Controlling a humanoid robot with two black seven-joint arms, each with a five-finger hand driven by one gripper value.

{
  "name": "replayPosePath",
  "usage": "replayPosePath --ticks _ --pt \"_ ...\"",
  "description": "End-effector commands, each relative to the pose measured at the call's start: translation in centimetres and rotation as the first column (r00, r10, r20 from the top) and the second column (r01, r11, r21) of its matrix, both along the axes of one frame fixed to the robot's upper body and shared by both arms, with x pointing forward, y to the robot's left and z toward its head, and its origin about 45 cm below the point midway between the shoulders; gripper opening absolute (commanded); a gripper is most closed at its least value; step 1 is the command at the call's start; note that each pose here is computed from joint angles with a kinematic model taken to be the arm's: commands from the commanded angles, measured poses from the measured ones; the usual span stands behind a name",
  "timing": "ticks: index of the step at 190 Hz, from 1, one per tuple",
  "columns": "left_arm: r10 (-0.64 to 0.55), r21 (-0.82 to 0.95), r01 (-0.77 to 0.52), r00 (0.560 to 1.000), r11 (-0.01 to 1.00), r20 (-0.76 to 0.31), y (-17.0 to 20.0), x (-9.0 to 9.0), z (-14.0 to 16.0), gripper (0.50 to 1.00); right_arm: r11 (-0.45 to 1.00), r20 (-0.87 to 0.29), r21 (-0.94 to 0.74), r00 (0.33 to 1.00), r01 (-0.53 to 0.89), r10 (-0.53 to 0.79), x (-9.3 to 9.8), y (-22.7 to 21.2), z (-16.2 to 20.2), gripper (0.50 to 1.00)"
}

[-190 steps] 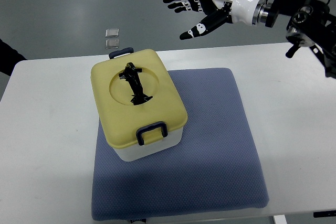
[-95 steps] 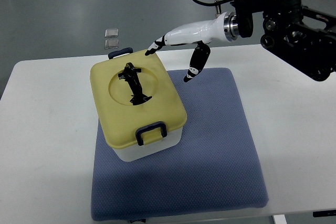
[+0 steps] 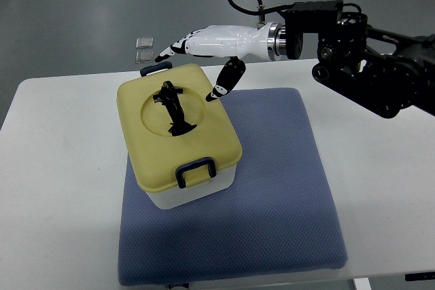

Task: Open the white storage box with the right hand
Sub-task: 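Lower the right hand onto the black handle on the yellow lid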

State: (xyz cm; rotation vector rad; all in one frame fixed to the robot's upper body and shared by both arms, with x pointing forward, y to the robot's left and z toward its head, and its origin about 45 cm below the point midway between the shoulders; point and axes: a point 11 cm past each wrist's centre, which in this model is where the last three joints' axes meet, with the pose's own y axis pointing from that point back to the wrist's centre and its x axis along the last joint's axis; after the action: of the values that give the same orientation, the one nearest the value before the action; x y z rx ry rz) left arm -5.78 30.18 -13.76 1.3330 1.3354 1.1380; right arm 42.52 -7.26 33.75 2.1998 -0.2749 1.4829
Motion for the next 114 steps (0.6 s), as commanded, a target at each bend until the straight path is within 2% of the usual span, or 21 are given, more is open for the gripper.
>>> replayPosePath --ticks 1,88,114 --pt "0.002 0.001 -0.002 1.0 1.0 0.0 0.0 0.0 0.0 1.0 0.999 0.01 0.033 1.0 -0.01 0.009 -0.3 0.8 -0.2 0.928" --pt "0.005 0.007 -0.005 1.0 1.0 0.001 0.2 0.0 0.0 1.0 0.993 0.018 0.111 0.999 -0.038 0.036 -1.5 3.6 -1.4 0.926" --pt "0.005 0.007 -0.005 1.0 1.0 0.001 0.2 0.0 0.0 1.0 0.99 0.023 0.135 0.999 -0.035 0.032 -1.7 3.8 -1.7 0.901"
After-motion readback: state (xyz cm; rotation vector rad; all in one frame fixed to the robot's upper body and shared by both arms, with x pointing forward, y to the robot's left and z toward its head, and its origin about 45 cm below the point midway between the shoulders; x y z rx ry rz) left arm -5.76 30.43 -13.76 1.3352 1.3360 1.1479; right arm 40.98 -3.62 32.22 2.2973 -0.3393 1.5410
